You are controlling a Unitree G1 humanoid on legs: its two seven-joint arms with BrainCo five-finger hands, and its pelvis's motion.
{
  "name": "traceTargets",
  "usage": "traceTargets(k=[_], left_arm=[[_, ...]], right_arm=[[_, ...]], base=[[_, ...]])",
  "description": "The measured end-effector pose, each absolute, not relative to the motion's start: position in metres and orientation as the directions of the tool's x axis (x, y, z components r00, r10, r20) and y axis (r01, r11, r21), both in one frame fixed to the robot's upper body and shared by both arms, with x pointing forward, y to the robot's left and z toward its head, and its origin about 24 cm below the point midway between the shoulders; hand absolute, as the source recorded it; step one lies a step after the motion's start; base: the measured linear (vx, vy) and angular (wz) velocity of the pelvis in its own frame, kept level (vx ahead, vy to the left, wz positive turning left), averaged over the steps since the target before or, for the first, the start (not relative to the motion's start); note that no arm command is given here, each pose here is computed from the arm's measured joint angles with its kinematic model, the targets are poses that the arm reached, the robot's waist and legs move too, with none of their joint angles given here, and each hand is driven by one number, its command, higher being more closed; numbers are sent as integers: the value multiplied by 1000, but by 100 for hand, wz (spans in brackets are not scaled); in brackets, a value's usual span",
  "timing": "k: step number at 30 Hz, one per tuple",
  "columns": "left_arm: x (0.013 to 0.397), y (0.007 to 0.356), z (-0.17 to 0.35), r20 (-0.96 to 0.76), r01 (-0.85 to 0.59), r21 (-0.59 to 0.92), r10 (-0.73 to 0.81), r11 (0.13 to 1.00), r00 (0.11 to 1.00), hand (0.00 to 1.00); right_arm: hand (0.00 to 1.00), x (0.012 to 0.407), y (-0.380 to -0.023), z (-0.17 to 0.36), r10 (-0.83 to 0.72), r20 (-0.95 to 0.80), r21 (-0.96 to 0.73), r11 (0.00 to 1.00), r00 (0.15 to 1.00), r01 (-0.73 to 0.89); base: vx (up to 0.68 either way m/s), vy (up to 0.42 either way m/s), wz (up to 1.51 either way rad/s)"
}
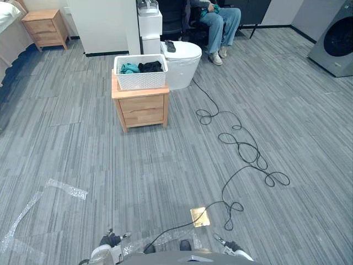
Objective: Pick up the laundry basket with both hands and put the clothes into the washing machine.
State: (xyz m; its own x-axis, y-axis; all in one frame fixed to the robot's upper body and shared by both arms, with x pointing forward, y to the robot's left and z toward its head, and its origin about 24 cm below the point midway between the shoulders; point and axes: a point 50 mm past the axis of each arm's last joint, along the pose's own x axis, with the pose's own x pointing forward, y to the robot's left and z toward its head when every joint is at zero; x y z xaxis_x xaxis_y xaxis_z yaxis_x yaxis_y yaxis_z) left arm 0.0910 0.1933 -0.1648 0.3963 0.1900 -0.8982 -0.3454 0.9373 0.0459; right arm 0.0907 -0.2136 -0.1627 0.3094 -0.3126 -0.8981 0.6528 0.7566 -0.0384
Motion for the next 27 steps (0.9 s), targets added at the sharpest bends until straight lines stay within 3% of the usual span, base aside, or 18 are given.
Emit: traceTargets(k=[27], left_arm=[[90,195,-165,-903,-320,86,210,944,376,0]], right_arm=[[0,94,-214,-163,-310,-901,-40,756,304,653]], base=[[-2,-6,1]])
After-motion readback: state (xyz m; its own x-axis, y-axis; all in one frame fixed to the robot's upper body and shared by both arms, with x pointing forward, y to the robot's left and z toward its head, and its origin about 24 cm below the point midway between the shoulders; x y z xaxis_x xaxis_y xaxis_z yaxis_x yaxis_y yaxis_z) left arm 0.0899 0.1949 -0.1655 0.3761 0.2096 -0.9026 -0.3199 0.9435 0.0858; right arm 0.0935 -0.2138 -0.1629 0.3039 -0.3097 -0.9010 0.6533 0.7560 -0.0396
